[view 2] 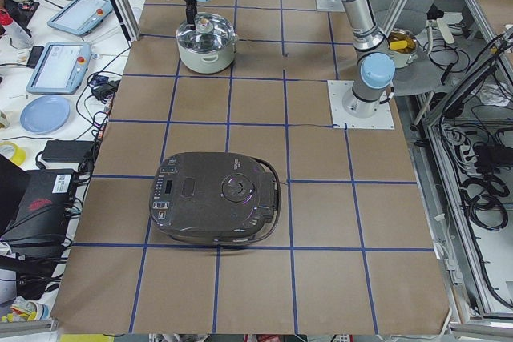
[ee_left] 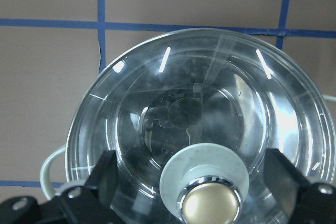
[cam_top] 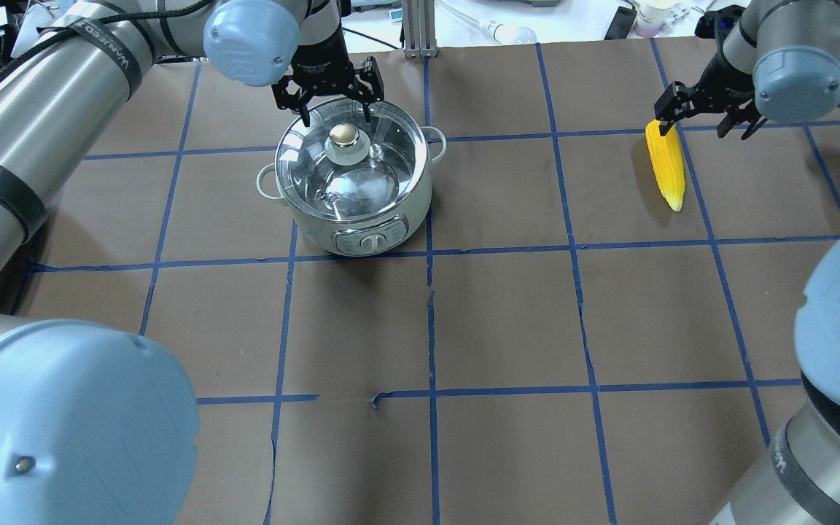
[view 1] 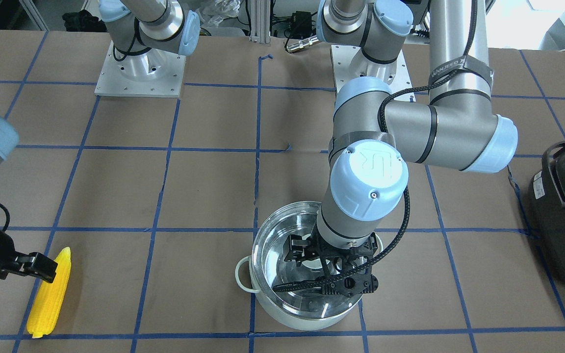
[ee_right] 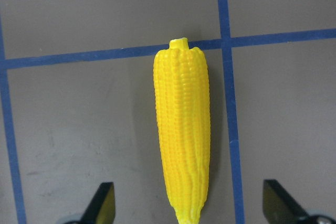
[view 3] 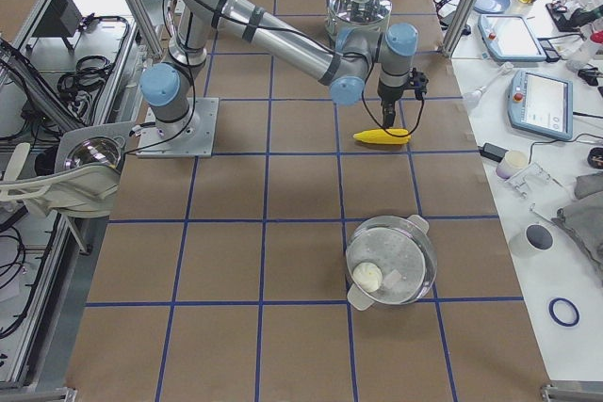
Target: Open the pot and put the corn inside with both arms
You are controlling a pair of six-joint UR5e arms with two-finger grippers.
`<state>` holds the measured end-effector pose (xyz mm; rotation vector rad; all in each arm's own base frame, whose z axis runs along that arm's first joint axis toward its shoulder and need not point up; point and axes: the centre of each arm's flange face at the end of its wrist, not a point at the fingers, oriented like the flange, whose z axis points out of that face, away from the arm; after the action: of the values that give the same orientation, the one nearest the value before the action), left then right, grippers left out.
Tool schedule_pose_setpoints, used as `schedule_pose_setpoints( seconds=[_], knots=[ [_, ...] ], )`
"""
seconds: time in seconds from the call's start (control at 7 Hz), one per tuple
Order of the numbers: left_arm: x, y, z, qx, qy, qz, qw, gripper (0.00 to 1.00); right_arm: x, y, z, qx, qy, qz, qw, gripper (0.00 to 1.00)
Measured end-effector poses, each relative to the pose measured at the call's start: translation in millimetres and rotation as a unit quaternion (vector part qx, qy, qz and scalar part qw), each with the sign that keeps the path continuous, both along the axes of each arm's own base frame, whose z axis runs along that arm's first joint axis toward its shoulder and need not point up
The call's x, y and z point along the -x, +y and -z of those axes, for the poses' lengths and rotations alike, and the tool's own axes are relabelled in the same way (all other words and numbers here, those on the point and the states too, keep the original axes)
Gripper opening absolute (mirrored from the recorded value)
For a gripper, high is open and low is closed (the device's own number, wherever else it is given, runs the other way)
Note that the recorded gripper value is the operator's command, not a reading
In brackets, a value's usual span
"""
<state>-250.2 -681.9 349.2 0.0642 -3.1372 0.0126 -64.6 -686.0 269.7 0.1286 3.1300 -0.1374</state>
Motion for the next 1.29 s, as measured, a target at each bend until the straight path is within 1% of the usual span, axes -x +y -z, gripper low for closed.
schedule_pose_setpoints(
  seconds=[0.14, 0.29, 0.43, 0.57, 0.71, 1.0, 1.14, 1.29],
  knots=[
    [0, 3, 5, -0.008, 0.001, 0.001, 1.0000, 0.56, 6, -8, 24, -0.007, 0.001, 0.001, 1.0000, 0.96],
    [1, 6, 7, -0.012, 0.001, 0.000, 0.9999, 0.32, 8, -14, 41, -0.008, 0.001, 0.003, 1.0000, 0.98],
    [1, 8, 6, -0.014, 0.002, -0.001, 0.9999, 0.24, 10, -22, 57, 0.001, 0.000, 0.006, 1.0000, 1.00],
    [3, 9, 4, -0.015, 0.003, -0.003, 0.9999, 0.00, 12, -28, 75, 0.010, 0.002, 0.007, 0.9999, 1.00],
    [5, 10, 2, -0.014, 0.006, -0.004, 0.9999, 0.00, 13, -31, 83, 0.014, 0.002, 0.008, 0.9999, 0.91],
    [7, 10, -15, -0.003, 0.023, -0.008, 0.9997, 0.00, 10, -30, 87, 0.007, 0.000, 0.008, 0.9999, 0.59],
    [0, 5, -30, 0.011, 0.022, -0.015, 0.9996, 0.00, 8, -29, 87, 0.004, -0.001, 0.007, 1.0000, 0.44],
    [-32, -5, -42, 0.012, 0.009, -0.034, 0.9993, 0.00, 4, -28, 85, 0.000, -0.003, 0.005, 1.0000, 0.31]
  ],
)
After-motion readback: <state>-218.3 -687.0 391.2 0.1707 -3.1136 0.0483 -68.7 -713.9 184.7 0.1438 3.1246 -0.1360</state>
